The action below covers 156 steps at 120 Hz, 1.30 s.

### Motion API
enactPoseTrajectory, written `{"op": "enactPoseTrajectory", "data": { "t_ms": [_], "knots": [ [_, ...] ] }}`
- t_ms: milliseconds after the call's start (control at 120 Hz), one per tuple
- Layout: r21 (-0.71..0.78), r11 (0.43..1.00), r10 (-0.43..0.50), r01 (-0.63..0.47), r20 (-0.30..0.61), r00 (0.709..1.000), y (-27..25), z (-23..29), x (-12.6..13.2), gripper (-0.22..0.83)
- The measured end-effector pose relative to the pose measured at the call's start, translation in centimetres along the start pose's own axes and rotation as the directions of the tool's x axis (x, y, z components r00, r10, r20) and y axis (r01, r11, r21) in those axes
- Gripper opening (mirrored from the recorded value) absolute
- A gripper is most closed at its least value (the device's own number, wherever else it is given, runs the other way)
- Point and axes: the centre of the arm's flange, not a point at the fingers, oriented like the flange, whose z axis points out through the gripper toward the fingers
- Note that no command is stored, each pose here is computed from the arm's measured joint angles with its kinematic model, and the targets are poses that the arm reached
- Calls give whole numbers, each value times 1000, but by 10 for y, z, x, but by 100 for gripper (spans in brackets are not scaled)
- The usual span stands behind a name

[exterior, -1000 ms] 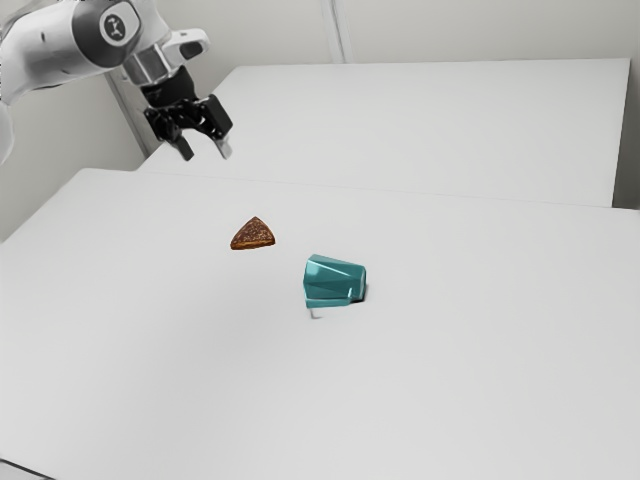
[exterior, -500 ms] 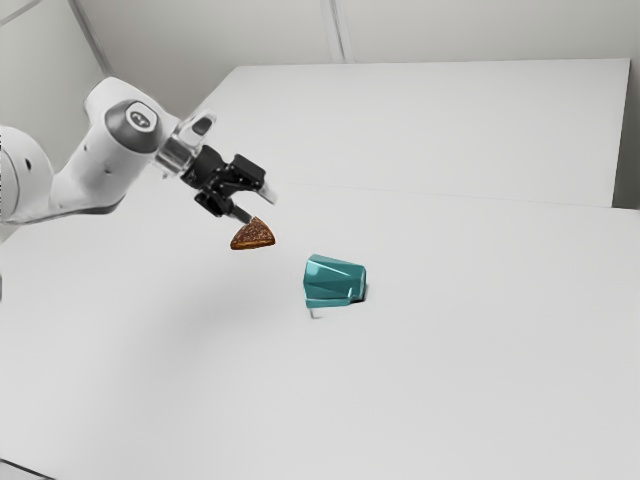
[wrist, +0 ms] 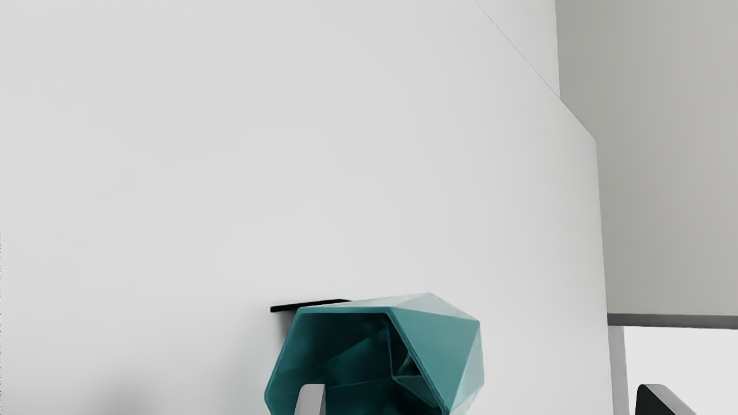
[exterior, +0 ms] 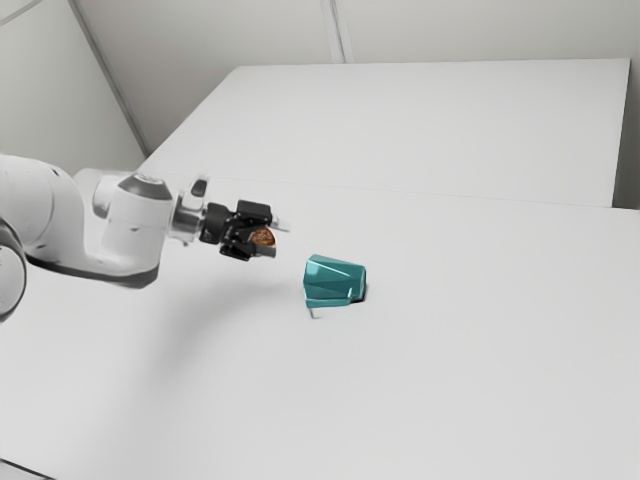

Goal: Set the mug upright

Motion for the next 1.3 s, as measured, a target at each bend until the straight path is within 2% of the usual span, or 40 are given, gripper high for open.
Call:
{"op": "enactPoseTrajectory", "data": {
  "t_ms": [133, 350, 567, 925, 1300],
  "knots": [
    [-6, 999, 39, -39, -6, 999, -8, 5, -2, 60],
    [-6, 1000, 31, -31, 25, 999, -24, 16, -20, 60],
    [-25, 998, 65, -64, 41, 997, -17, 23, -21, 60],
    [-153, 985, 89, -84, 24, 996, -14, 40, -28, 60],
    [-195, 972, 147, -134, 53, 988, -10, 64, -38, 60]
  ]
}}
